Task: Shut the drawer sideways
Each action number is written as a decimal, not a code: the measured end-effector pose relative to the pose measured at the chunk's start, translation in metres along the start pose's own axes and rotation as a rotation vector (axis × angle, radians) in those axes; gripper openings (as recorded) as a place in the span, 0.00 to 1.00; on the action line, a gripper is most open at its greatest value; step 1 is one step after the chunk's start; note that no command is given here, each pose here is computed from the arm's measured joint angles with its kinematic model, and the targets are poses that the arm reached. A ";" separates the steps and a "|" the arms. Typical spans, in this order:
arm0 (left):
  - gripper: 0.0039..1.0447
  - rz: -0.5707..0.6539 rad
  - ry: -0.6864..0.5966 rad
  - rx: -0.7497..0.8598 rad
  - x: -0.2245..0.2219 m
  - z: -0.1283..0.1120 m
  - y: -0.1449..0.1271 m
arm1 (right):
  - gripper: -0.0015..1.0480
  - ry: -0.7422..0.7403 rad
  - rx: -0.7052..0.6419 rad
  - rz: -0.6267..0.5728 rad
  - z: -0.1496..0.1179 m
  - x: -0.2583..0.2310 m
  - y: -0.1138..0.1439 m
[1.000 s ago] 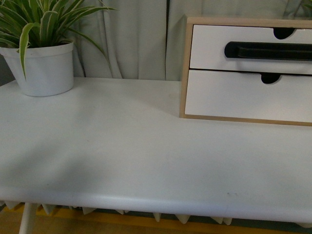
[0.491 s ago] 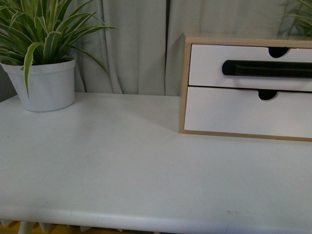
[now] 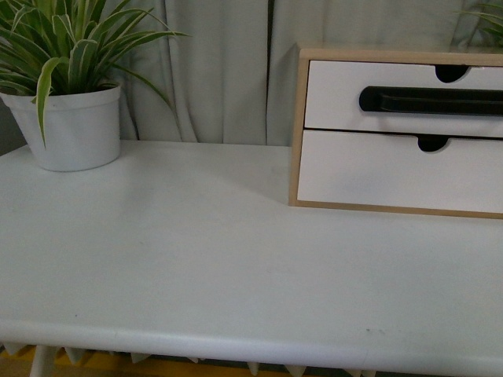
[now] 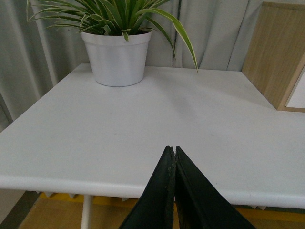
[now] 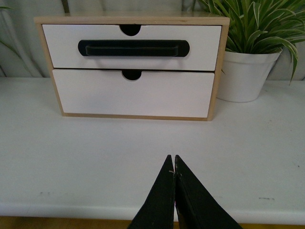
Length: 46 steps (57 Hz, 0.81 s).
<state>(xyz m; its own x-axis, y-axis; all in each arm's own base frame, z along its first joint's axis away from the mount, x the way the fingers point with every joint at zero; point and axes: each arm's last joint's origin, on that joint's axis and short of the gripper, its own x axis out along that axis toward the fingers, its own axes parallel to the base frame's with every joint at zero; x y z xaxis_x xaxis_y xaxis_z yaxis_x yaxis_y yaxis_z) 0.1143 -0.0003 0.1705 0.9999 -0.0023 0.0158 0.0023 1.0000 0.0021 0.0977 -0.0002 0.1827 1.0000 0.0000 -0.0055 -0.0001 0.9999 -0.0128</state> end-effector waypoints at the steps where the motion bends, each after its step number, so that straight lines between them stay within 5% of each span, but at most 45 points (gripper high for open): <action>1: 0.04 0.000 0.000 0.000 0.000 0.000 0.000 | 0.01 -0.001 0.000 0.000 0.000 0.000 0.000; 46: 0.04 0.000 0.008 0.000 -0.017 -0.003 0.000 | 0.01 -0.005 0.000 -0.001 -0.017 0.000 0.000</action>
<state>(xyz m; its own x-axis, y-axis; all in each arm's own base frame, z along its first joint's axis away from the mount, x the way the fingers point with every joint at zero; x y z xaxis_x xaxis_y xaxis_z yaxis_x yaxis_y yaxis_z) 0.0973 -0.0002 0.1669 1.0000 -0.0023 0.0082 0.0023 1.0000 0.0017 0.0975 -0.0003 0.1653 1.0000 -0.0011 -0.0002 0.0011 0.9999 -0.0124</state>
